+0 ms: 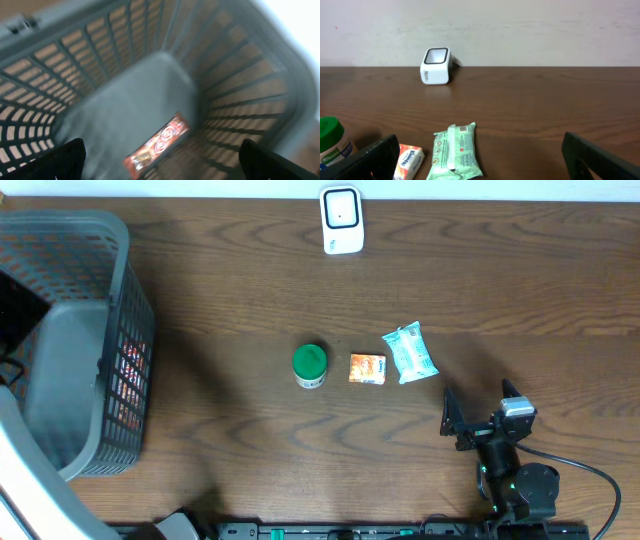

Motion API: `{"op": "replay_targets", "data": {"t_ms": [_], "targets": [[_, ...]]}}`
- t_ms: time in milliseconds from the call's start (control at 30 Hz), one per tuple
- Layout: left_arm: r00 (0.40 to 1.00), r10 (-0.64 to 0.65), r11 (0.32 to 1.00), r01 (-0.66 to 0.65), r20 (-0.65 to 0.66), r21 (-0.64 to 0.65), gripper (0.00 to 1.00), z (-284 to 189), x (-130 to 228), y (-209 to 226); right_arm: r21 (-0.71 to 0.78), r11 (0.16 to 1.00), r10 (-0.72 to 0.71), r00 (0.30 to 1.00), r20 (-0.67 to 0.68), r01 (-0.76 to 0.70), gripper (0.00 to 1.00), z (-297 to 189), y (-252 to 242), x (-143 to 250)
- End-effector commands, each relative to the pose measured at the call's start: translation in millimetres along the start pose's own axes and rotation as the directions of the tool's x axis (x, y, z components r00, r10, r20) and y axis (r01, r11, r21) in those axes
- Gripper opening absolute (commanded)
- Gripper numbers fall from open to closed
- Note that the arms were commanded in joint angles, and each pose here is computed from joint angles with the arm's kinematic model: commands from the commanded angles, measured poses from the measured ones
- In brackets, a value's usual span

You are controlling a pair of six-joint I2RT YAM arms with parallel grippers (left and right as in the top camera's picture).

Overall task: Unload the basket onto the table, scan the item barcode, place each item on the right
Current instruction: 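Reach the left gripper back into the basket toward the red chocolate bar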

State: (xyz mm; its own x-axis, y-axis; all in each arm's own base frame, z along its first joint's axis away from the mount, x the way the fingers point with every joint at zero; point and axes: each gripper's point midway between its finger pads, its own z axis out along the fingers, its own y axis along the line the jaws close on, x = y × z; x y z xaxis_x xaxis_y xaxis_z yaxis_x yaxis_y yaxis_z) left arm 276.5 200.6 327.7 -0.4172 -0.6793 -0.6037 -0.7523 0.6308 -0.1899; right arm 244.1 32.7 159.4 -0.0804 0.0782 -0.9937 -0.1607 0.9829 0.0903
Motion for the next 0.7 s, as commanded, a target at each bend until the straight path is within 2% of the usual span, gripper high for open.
{"op": "replay_targets", "data": {"t_ms": [0,133,300,367,667], "targets": [[0.984,0.128,0.991,-0.121,-0.125,0.062,0.98,36.8,23.4,-1.0,-0.002,1.0,-0.01,1.0,-0.001,0.01,0.99,0.0,0.8,0.9],[0.914,0.357,0.913,-0.297,-0.194,0.281,0.98,68.8,63.1,-24.2,-0.002,1.0,-0.01,1.0,0.0,0.01,0.99,0.0,0.8,0.7],[0.875,0.406,0.906,-0.347,-0.265,0.242,0.98,107.8,92.3,-4.8,-0.002,1.0,-0.01,1.0,-0.001,0.01,0.99,0.0,0.8,0.9],[0.827,0.491,0.864,-0.423,-0.272,0.273,0.98,124.2,107.5,-0.4,-0.002,1.0,-0.01,1.0,-0.001,0.01,0.99,0.0,0.8,0.9],[0.734,0.611,0.787,-0.519,-0.298,0.334,0.98,158.0,133.1,7.8,-0.002,1.0,-0.01,1.0,0.0,0.01,0.99,0.0,0.8,0.8]]}}
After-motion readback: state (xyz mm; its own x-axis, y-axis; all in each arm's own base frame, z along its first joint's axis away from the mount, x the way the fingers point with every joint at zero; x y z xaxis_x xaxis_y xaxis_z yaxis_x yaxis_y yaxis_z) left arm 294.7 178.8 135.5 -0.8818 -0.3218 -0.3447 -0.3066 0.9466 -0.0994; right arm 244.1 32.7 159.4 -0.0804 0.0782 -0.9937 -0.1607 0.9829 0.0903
